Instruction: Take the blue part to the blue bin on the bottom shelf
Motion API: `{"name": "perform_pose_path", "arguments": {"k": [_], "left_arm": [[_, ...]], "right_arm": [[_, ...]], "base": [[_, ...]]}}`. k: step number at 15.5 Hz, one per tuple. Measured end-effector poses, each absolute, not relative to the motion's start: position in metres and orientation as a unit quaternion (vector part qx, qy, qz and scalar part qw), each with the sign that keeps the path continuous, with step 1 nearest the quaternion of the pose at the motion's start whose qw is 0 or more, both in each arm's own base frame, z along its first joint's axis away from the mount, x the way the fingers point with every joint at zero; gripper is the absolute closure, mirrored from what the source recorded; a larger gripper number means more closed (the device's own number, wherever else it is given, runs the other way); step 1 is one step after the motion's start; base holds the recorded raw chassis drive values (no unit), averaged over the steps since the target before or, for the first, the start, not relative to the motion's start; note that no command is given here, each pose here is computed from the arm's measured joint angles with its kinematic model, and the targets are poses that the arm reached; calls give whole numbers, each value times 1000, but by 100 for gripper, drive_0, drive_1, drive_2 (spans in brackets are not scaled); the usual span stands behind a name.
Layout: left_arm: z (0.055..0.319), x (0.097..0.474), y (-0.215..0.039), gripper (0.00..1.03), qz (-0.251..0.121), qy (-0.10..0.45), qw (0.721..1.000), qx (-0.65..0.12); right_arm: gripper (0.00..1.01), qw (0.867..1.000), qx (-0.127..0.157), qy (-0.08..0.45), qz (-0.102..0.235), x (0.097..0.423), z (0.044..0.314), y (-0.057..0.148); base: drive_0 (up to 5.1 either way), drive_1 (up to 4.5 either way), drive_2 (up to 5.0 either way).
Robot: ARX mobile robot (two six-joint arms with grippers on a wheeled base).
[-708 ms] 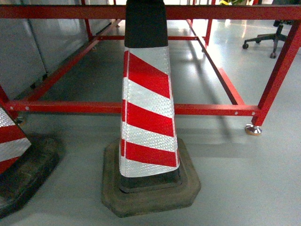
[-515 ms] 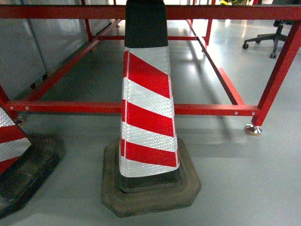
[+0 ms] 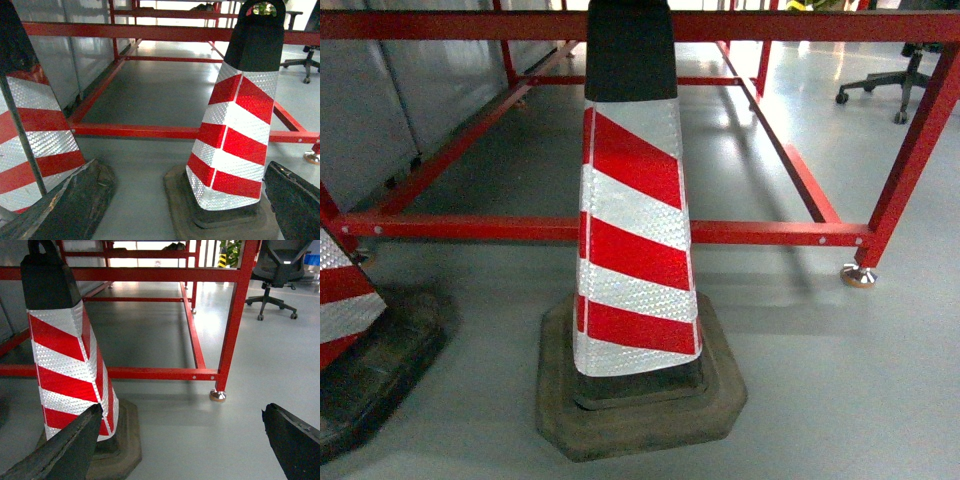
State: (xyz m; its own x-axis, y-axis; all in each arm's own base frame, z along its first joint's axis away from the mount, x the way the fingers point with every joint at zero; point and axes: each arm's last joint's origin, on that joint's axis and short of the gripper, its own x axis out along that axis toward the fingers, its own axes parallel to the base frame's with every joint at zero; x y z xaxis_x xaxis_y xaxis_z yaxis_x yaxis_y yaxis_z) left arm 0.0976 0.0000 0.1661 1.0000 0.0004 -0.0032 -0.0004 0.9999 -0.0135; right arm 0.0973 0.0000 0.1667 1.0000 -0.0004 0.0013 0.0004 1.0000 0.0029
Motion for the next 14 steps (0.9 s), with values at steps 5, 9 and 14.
{"name": "perform_pose_path", "arguments": {"k": [5,9,14], "left_arm": [[166,98,0,5,0,2,1000,-7],[166,98,0,5,0,2,1000,-7],[166,98,0,5,0,3,1000,-7]], "right_arm": [[3,1000,1,-1,0,97,167,0],[3,1000,1,-1,0,97,167,0],[3,1000,1,0,0,97,167,0]], "base": [[0,0,0],[0,0,0],[0,0,0]]}}
